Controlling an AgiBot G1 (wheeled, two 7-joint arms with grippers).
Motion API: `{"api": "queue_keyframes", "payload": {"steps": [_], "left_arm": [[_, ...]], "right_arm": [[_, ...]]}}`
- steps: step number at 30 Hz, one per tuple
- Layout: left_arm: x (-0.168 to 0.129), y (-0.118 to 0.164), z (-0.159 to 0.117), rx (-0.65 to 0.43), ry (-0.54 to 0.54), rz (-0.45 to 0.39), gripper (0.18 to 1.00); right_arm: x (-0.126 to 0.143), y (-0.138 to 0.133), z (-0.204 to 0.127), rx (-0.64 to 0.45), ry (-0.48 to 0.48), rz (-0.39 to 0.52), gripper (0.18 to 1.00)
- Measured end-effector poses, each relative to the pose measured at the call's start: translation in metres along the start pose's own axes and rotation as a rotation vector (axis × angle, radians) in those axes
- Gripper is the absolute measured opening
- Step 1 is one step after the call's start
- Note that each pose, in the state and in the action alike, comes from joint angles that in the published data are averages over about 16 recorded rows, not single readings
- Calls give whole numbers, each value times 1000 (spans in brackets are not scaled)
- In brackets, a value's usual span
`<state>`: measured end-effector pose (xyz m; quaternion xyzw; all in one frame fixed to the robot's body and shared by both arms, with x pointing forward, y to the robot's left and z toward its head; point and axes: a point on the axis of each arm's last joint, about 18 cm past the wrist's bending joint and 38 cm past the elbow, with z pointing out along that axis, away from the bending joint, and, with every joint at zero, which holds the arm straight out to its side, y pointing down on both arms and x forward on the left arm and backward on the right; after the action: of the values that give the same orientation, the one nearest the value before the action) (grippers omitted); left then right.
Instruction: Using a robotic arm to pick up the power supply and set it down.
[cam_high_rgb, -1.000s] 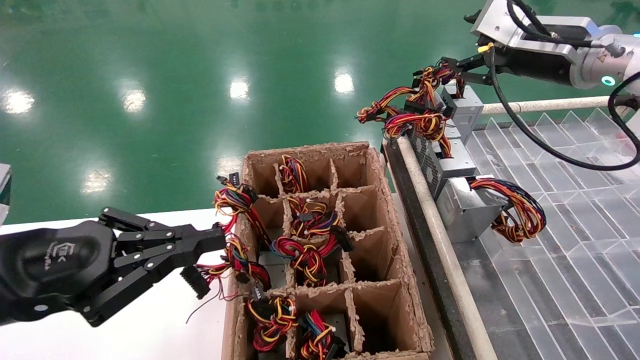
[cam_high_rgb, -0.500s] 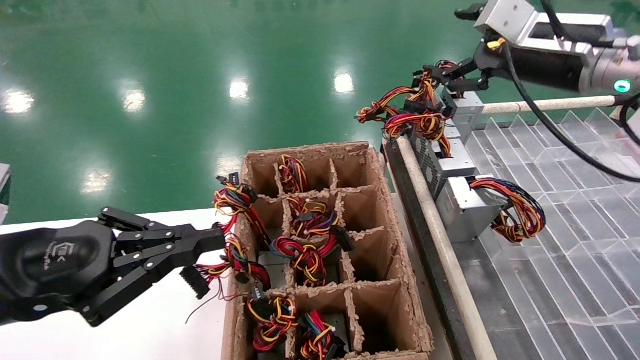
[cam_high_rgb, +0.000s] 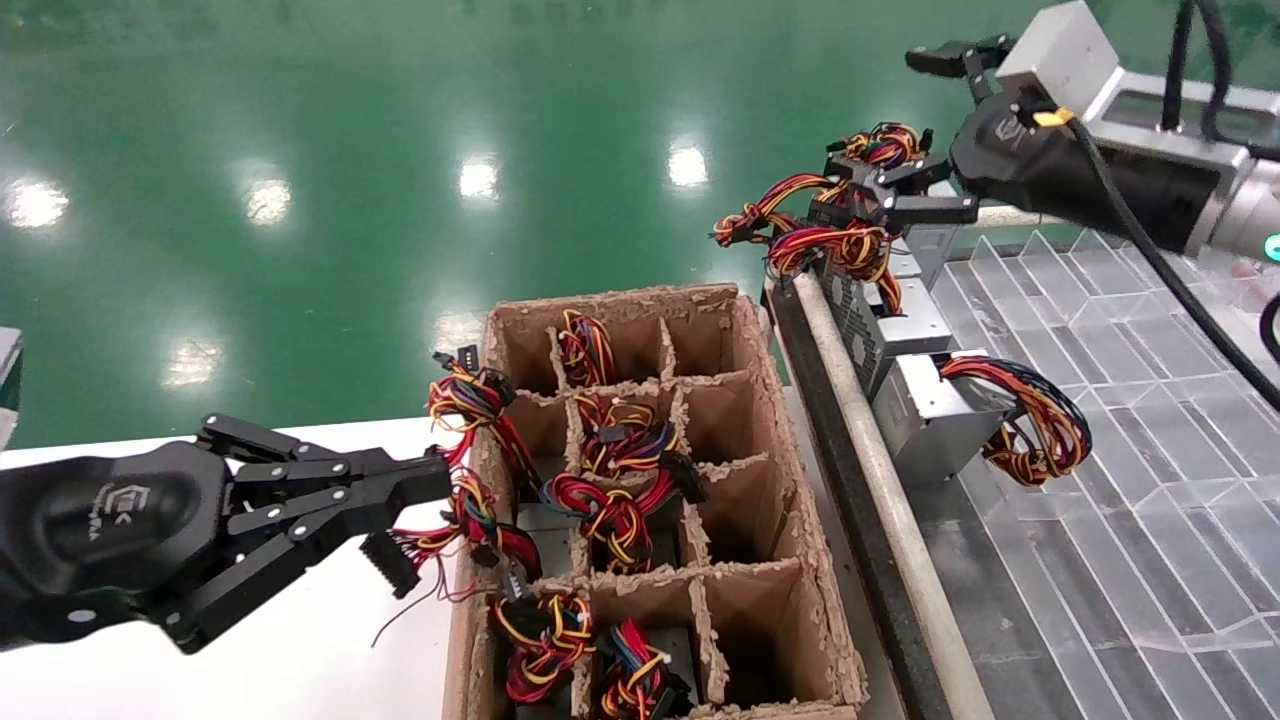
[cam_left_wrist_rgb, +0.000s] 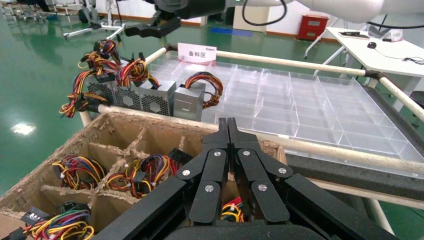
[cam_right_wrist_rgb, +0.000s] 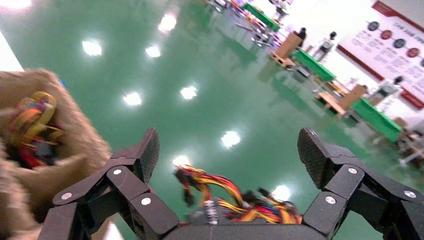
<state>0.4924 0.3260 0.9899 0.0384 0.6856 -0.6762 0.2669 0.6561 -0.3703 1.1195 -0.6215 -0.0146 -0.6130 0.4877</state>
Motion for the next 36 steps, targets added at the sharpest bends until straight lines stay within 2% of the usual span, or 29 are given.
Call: {"api": "queue_keyframes", "payload": {"steps": [10, 16, 22, 36], "left_arm": [[0, 0, 0, 0, 0, 0, 244], [0, 0, 0, 0, 0, 0, 308], [0, 0, 0, 0, 0, 0, 407], [0, 0, 0, 0, 0, 0, 740]], "right_arm": [[-35, -9, -24, 97, -96, 114, 1000], [-60, -17, -40, 148, -177, 182, 1000], [-88, -28, -58, 190, -273, 251, 1000], [-158, -59, -103, 249, -548, 417, 1000]]}}
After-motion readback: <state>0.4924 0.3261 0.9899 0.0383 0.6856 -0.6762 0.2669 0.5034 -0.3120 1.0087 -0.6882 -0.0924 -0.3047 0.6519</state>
